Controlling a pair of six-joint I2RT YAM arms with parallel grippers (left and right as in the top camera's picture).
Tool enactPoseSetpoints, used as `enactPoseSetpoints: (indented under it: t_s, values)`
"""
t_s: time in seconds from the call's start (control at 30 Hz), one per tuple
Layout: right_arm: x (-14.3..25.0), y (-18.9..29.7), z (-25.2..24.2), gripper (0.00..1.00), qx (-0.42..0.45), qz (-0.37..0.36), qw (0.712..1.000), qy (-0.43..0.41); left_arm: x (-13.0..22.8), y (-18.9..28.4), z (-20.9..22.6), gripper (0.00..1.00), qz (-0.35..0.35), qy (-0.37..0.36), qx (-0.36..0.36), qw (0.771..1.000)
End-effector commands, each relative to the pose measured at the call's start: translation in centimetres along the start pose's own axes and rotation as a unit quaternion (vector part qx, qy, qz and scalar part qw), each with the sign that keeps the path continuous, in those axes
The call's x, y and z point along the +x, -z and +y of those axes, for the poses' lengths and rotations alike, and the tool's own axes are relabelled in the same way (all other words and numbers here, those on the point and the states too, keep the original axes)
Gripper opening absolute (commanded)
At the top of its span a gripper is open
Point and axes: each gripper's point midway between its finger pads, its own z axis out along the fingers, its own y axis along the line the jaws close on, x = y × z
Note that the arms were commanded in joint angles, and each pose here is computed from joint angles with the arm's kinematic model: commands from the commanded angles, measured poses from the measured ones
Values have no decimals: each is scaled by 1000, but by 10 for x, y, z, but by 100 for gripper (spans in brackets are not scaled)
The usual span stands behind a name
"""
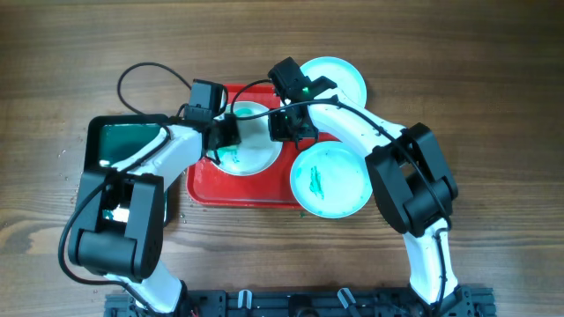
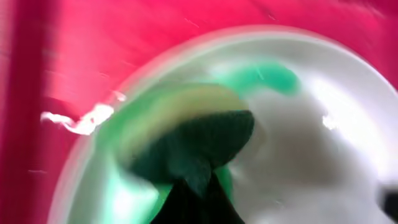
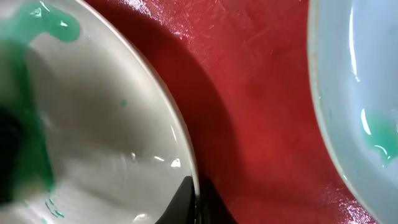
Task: Clean dirty plates on tray and stack at the side
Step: 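Scrub the white plate with the sponge while right gripper holds rim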
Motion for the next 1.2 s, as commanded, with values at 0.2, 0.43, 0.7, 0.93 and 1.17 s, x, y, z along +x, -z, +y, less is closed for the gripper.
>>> enactPoseSetpoints:
  t_s: [0.2, 0.43, 0.7, 0.93, 1.17]
  values:
    - [-3, -4, 3, 4, 4, -7, 1000, 17, 58, -18, -21, 4, 107, -13, 104, 989]
    - [-3, -4, 3, 4, 4, -7, 1000, 17, 3, -23, 48, 4, -30, 118, -91, 988]
    - [-5, -2, 7, 4, -42, 7, 999, 30, 24, -11, 88, 4, -16, 143, -208, 967]
    - [-6, -4, 0, 4, -90, 30, 995, 42, 79, -14, -7, 4, 149, -33, 87, 984]
    - [-8, -4, 4, 4, -99, 24, 994, 43, 124, 21, -47, 4, 241, -74, 238, 938]
